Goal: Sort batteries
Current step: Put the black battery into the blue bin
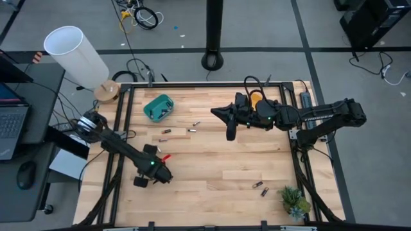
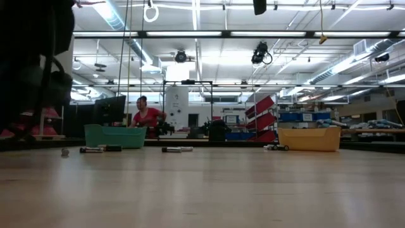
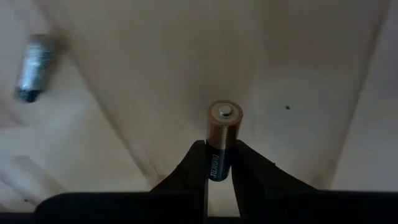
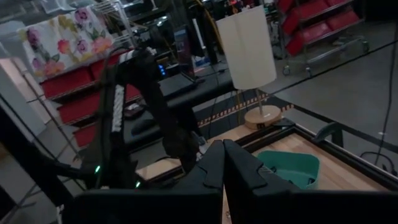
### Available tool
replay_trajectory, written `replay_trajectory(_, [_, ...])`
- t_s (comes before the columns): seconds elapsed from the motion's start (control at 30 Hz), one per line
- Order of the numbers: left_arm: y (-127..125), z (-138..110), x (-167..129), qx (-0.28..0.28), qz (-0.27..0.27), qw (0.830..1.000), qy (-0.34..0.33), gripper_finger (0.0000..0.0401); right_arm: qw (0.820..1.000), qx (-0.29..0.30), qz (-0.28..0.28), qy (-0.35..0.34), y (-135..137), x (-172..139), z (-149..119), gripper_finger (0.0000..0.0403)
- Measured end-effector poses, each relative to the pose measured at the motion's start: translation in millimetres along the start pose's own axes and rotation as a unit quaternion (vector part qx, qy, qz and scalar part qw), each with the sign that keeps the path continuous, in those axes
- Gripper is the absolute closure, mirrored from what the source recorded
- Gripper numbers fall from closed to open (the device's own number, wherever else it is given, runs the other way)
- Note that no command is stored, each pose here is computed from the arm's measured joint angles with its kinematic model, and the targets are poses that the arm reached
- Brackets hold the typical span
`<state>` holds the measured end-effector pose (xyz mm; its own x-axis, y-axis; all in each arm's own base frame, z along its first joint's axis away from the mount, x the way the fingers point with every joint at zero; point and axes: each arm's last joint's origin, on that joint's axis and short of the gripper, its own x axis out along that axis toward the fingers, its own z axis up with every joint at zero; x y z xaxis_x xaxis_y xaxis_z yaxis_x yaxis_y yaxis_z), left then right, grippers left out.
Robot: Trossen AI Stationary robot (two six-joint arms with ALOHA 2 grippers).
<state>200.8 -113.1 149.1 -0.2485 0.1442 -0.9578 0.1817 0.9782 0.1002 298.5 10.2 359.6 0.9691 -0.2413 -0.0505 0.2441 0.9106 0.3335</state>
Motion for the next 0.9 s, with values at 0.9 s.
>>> replay_trajectory(0.9, [114, -38, -79, -0.543, 0.021, 0.765, -0.345, 0.0346, 0.99, -0.103, 0.055, 0.078, -42, 9, 3, 0.039])
